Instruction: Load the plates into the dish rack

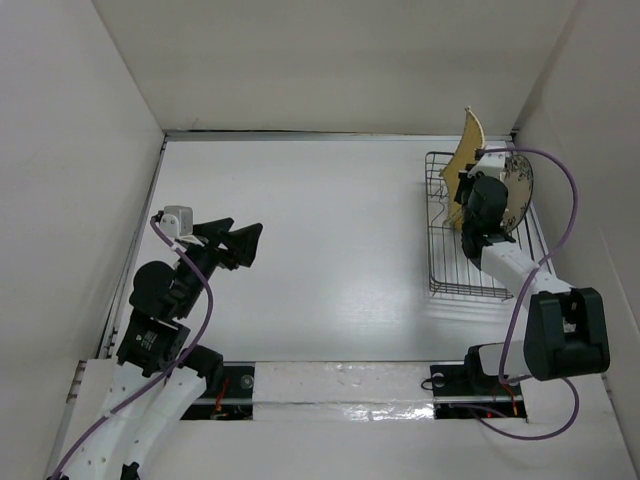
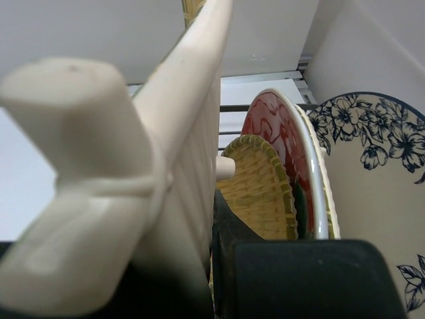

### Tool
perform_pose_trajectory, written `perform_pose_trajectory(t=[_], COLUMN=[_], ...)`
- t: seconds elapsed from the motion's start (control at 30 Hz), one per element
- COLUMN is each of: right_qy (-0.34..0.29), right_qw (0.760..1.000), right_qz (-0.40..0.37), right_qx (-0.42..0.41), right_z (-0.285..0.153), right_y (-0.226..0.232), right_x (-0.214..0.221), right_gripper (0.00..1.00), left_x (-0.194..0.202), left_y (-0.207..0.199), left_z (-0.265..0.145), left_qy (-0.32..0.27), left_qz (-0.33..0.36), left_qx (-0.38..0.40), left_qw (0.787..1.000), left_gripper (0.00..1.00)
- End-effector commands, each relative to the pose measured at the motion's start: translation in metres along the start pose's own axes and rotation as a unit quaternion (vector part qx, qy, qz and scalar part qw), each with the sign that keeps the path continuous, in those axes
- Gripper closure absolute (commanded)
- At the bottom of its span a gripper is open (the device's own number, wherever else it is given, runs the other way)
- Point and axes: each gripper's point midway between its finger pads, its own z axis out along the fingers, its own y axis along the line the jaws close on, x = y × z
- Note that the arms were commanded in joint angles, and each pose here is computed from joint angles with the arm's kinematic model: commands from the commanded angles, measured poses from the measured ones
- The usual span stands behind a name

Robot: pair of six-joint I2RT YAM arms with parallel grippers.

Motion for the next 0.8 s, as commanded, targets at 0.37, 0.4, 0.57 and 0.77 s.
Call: perform_pose_trajectory(t=[0.37, 0.4, 0.57, 0.77], right_qy=[-0.06, -0.057, -0.046, -0.016], right_qw=[0.998, 0.998, 0.999, 1.0], right_qz=[-0.009, -0.015, -0.02, -0.006], right_qx=[-0.028, -0.025, -0.014, 0.01], right_z=[0.016, 0.016, 0.012, 0.009], right_y=[0.03, 0.033, 0.037, 0.026], right_x=[-0.008, -0.005, 0.001, 0.011], right_gripper=[1.0, 1.0, 0.93, 0.62], left_x=[-0.007, -0.007, -0.006, -0.005], left_y=[-0.005, -0.005, -0.006, -0.006], left_z=[0.005, 0.005, 0.006, 0.006], left_qy=[-0.015, -0.015, -0.013, -0.012], left_qz=[0.002, 0.001, 0.0, 0.0], left_qx=[0.013, 0.013, 0.015, 0.016], left_qw=[1.0, 1.0, 1.0, 1.0], left_gripper=[0.29, 0.29, 0.29, 0.29])
